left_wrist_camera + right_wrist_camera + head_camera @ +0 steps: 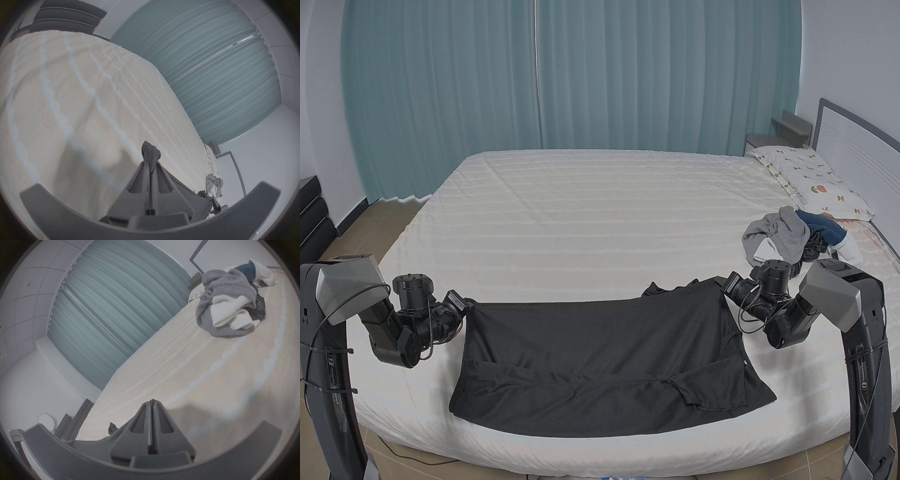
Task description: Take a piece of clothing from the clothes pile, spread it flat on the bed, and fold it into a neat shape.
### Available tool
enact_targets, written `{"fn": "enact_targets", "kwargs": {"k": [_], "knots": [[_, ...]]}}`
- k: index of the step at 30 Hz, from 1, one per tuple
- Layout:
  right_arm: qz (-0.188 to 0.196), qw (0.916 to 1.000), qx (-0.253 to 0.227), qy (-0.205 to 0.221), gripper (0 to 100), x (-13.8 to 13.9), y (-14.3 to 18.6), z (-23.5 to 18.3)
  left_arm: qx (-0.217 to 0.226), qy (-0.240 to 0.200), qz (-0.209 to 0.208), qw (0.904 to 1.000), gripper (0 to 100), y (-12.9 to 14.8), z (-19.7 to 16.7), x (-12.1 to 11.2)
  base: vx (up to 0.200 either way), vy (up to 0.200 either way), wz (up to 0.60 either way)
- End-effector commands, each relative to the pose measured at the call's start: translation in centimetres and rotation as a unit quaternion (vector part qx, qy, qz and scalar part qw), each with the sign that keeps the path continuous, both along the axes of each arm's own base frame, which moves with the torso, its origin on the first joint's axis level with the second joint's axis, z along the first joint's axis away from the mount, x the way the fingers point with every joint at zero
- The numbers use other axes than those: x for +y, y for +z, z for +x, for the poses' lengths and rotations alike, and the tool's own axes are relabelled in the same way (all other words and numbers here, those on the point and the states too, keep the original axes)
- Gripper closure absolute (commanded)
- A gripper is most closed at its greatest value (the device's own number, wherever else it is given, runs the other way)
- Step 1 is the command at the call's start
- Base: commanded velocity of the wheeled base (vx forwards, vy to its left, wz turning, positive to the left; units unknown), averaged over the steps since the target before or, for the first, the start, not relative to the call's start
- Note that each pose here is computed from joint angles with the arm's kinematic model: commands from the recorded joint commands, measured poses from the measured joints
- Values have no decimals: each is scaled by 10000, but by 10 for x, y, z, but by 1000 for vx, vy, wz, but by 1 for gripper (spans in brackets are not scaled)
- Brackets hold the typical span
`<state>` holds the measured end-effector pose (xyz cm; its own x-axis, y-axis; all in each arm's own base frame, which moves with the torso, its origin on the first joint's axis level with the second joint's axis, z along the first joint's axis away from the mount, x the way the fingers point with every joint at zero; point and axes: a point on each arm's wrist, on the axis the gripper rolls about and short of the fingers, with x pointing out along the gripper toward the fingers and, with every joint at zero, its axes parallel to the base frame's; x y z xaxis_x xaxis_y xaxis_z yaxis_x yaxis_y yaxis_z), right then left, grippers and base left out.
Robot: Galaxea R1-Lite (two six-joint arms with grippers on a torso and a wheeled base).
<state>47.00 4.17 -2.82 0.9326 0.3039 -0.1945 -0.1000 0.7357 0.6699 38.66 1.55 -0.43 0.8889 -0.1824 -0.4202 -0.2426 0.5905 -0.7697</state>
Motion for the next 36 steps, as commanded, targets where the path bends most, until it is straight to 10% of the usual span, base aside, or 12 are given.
{"fn": "enact_targets", "kwargs": {"k": [1,36], "knots": [[22,9999,-128,-28,100,-3,9,-3,-4,31,-11,10000,100,1,-4,1,0,0,0],[-223,9995,144,144,100,-13,21,-17,-70,-23,175,9998,100,1,-4,2,0,0,0]]}}
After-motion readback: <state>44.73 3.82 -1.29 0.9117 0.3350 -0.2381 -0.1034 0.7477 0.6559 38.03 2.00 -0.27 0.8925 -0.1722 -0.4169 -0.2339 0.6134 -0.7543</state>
